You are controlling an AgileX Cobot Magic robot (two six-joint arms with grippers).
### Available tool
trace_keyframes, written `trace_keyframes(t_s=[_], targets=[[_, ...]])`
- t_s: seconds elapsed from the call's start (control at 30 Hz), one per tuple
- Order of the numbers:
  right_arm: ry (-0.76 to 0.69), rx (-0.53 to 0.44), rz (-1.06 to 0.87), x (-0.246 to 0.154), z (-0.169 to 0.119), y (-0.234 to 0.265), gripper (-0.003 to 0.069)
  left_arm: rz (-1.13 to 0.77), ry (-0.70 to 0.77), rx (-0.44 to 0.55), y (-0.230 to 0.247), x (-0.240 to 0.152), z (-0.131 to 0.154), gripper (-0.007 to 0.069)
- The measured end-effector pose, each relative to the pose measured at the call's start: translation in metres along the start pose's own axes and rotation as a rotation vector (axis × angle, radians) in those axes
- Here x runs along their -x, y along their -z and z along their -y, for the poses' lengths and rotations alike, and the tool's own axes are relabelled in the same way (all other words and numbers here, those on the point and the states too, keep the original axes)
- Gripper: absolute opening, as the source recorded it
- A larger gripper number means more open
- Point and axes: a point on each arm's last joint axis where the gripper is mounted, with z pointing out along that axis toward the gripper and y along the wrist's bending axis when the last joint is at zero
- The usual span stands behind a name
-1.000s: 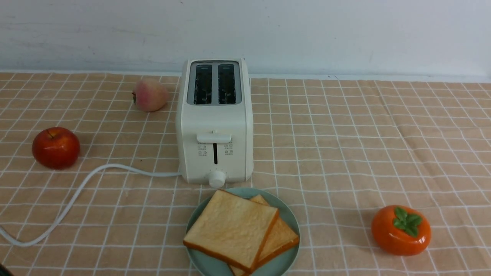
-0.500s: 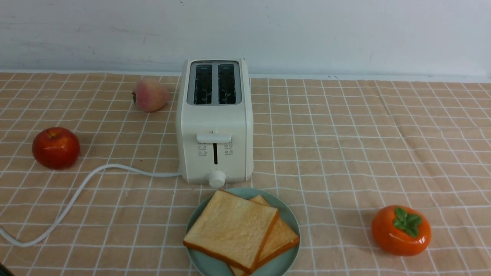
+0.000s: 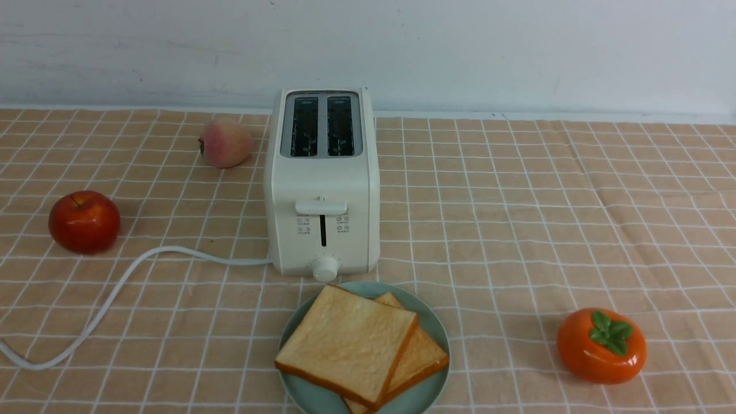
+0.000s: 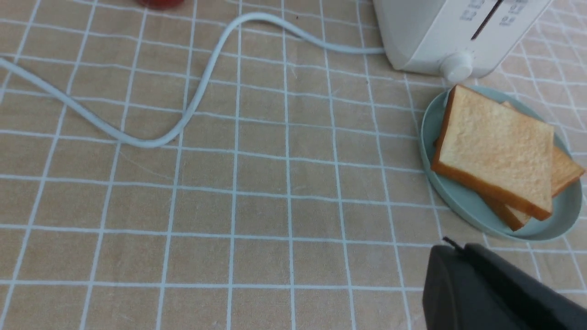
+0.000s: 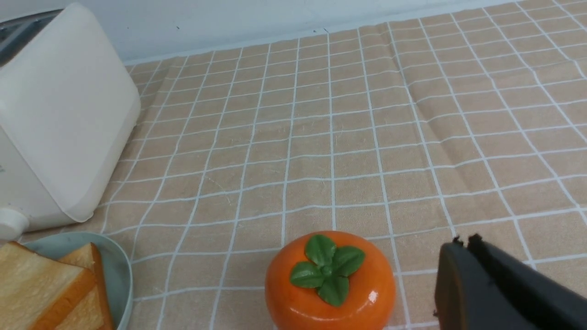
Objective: Take toasted bread from bread machine on light coffee tablecloth place on plate.
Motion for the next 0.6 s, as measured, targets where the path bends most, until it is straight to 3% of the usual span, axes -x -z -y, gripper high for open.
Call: trace_keyframes(t_s=[0.17, 0.3, 0.43, 0.6], targets=[[0.000, 0.000, 0.000, 0.000, 0.000, 0.000, 0.0013, 0.173, 0.011, -0.022, 0.002, -0.018, -0.008, -0.0014], [0.000, 0.000, 0.000, 0.000, 0.000, 0.000, 0.0015, 0.314, 0.022, -0.012, -0.030, -0.039, -0.020, -0.0013], [0.000, 0.000, -0.002, 0.000, 0.000, 0.000, 0.0020, 0.268, 0.002, 0.056, -0.077, -0.080, -0.043, -0.0013], [0.000, 0.000, -0.003, 0.000, 0.000, 0.000, 0.0026, 0.223, -0.011, 0.085, -0.084, -0.092, -0.048, -0.0010]])
